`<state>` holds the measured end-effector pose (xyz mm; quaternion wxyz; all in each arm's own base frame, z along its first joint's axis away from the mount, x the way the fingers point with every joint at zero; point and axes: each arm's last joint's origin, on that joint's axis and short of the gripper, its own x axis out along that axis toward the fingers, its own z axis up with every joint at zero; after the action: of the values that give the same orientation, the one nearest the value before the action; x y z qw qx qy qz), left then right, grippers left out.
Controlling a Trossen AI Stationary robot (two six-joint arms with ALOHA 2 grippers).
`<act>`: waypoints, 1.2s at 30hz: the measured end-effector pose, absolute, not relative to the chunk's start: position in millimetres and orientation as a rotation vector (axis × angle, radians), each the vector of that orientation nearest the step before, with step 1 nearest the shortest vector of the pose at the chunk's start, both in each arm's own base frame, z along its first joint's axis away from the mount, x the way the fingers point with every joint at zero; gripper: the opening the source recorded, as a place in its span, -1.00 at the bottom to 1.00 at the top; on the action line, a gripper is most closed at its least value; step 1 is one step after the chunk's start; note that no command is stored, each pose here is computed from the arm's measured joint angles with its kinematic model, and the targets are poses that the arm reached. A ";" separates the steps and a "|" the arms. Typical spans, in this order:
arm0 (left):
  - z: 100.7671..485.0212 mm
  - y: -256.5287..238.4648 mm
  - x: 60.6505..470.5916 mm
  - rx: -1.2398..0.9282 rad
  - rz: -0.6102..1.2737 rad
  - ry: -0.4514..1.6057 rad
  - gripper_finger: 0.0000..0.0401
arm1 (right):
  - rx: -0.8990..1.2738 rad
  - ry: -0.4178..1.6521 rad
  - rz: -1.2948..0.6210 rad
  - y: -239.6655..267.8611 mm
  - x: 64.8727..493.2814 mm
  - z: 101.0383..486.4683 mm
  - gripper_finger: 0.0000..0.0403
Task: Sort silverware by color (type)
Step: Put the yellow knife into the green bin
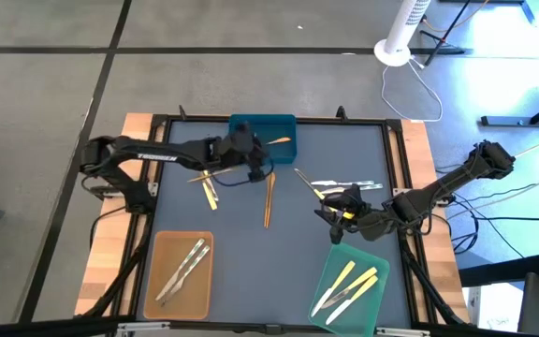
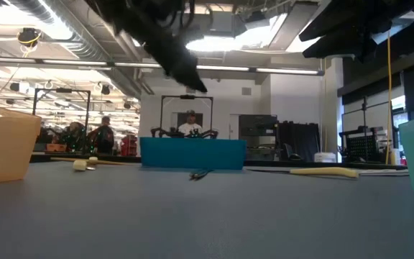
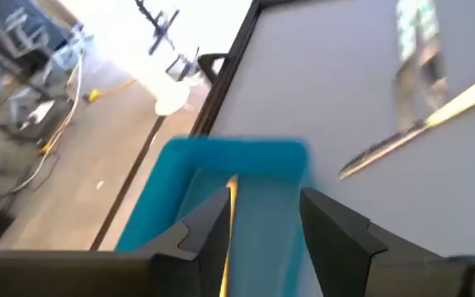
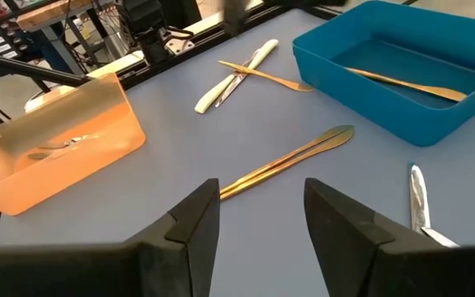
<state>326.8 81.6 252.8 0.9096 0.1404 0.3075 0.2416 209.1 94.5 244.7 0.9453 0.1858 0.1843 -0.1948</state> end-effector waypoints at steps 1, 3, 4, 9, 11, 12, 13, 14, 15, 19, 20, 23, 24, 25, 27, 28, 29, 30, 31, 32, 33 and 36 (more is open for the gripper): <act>259.8 75.0 327.0 0.280 0.486 0.613 -0.29 | 0.378 0.376 -0.397 94.5 209.1 244.8 -0.19; 270.0 61.2 326.1 0.264 0.458 0.592 -0.29 | 0.381 0.380 -0.389 94.7 209.1 244.6 -0.19; 274.8 54.5 325.2 0.252 0.444 0.584 -0.29 | 0.383 0.384 -0.381 95.0 209.2 244.7 -0.19; 293.1 22.6 319.1 0.186 0.378 0.515 -0.29 | 0.387 0.407 -0.353 95.8 209.1 243.9 -0.19; 297.7 10.9 316.6 0.163 0.351 0.491 -0.29 | 0.387 0.406 -0.353 95.8 209.1 244.0 -0.19; 299.9 5.0 315.3 0.152 0.337 0.480 -0.29 | 0.387 0.406 -0.353 95.8 209.1 244.0 -0.19; 302.0 -0.6 313.9 0.146 0.322 0.469 -0.29 | 0.387 0.406 -0.354 95.8 209.1 243.9 -0.19; 304.0 -5.8 312.5 0.138 0.308 0.459 -0.29 | 0.387 0.406 -0.353 95.8 209.1 244.0 -0.19; 305.8 -10.8 311.1 0.130 0.295 0.450 -0.29 | 0.387 0.407 -0.354 95.8 209.1 243.9 -0.19; 314.3 -31.6 301.8 0.107 0.233 0.424 -0.29 | 0.386 0.405 -0.356 95.7 209.1 244.0 -0.19; 316.2 -36.1 297.8 0.099 0.220 0.428 -0.29 | 0.384 0.402 -0.360 95.6 209.1 244.0 -0.19; 324.1 -47.8 285.3 0.052 0.186 0.420 -0.29 | 0.387 0.392 -0.363 95.5 209.4 244.9 -0.19; 326.0 -50.9 280.5 0.037 0.177 0.426 -0.29 | 0.390 0.387 -0.363 95.5 209.4 245.5 -0.19; 328.3 -53.9 276.1 0.020 0.168 0.425 -0.29 | 0.395 0.381 -0.358 95.6 209.5 246.5 -0.19; 333.3 -59.3 266.3 -0.007 0.149 0.427 -0.29 | 0.377 0.387 -0.329 95.3 208.1 248.9 -0.19; 335.0 -61.6 261.0 -0.013 0.139 0.434 -0.29 | 0.355 0.397 -0.299 95.4 207.2 250.3 -0.19; 336.8 -64.1 257.3 -0.025 0.130 0.433 -0.29 | 0.324 0.407 -0.264 95.2 205.9 252.4 -0.19; 338.9 -65.8 253.6 -0.030 0.121 0.432 -0.29 | 0.287 0.415 -0.229 94.9 204.5 254.4 -0.19; 339.3 -67.3 249.3 -0.033 0.114 0.446 -0.29 | 0.257 0.419 -0.195 94.8 203.2 256.7 -0.19; 339.7 -69.0 245.9 -0.036 0.108 0.456 -0.29 | 0.235 0.423 -0.173 94.5 201.7 259.6 -0.19; 340.6 -70.5 243.9 -0.042 0.101 0.455 -0.29 | 0.222 0.422 -0.164 94.1 200.8 263.9 -0.19; 341.7 -72.5 237.9 -0.053 0.092 0.467 -0.29 | 0.220 0.415 -0.166 92.1 199.2 281.5 -0.19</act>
<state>237.9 -72.5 341.7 0.9714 -0.0262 0.2314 0.0458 199.2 92.1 281.5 0.9691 0.1090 0.2052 -0.0823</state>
